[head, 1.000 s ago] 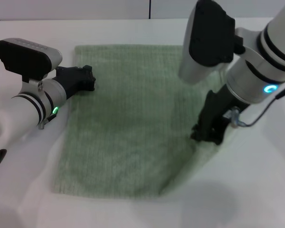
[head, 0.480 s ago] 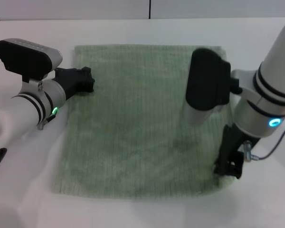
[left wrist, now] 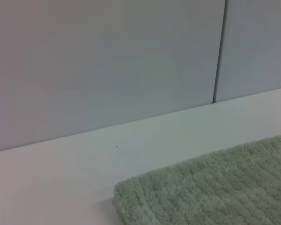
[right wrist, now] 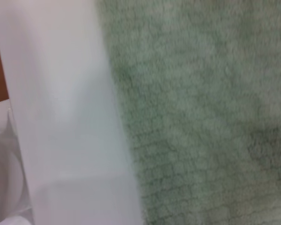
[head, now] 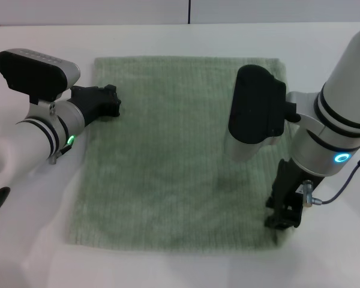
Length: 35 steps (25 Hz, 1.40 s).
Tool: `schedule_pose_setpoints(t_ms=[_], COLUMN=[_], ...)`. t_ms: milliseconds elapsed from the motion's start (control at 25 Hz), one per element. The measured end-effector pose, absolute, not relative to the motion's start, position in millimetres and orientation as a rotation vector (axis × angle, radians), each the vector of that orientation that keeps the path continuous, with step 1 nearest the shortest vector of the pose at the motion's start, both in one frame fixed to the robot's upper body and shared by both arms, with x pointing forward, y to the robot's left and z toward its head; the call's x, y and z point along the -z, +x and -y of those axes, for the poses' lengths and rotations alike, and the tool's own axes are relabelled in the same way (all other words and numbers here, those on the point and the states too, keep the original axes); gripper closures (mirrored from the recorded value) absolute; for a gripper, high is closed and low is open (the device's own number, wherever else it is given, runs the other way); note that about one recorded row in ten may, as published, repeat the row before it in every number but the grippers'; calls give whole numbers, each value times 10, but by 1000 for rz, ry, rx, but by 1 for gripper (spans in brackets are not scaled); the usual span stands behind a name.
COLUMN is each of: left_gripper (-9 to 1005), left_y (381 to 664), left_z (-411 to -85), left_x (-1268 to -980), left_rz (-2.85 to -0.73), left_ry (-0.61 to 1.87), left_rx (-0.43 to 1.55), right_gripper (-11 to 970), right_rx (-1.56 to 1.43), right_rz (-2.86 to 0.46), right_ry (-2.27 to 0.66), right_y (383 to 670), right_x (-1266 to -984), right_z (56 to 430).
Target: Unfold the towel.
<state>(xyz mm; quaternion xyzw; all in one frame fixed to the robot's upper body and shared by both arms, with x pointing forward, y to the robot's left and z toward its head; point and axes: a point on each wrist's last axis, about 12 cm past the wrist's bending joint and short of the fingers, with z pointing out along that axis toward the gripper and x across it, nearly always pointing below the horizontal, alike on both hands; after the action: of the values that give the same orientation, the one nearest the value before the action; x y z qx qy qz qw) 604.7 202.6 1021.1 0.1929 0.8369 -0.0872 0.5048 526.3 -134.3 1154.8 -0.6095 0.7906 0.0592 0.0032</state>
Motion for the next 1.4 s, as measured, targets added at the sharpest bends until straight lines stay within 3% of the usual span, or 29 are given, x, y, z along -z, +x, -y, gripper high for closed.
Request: schedule_pose_setpoints(t_ms=[120,360,840,880,1120,1400], left_gripper=[992,992,993,993,944,886], left_y=[6045,6033,5930,5857,5619,5490], left_z=[-2023,-2015,-2005,-2026,-2241,-2407], left_x=[-10212,-10206,-10275,-10359,-10520,-10565], left_rz=[-2019,-2019,-1908,-1786,-1520,-1430], left_ry=[465,462,418,386,278,212], left_rx=[212,216,304,370,451,455], right_gripper=[833,584,588,588,587,582], right_rx=[-166,16,25,20,4,94], right_rz=[-2432,-2304,-1808,-1773,-1643,-1465], right_ry=[-1907,-1774,-1240,-1198,-994,-876], right_y=[5249,5328,5519,5522,5565,5673], right_x=[-11623,-11880,-12279,-12288,-12322,-12341], right_z=[1323,1350,1460,1475,1582,1581])
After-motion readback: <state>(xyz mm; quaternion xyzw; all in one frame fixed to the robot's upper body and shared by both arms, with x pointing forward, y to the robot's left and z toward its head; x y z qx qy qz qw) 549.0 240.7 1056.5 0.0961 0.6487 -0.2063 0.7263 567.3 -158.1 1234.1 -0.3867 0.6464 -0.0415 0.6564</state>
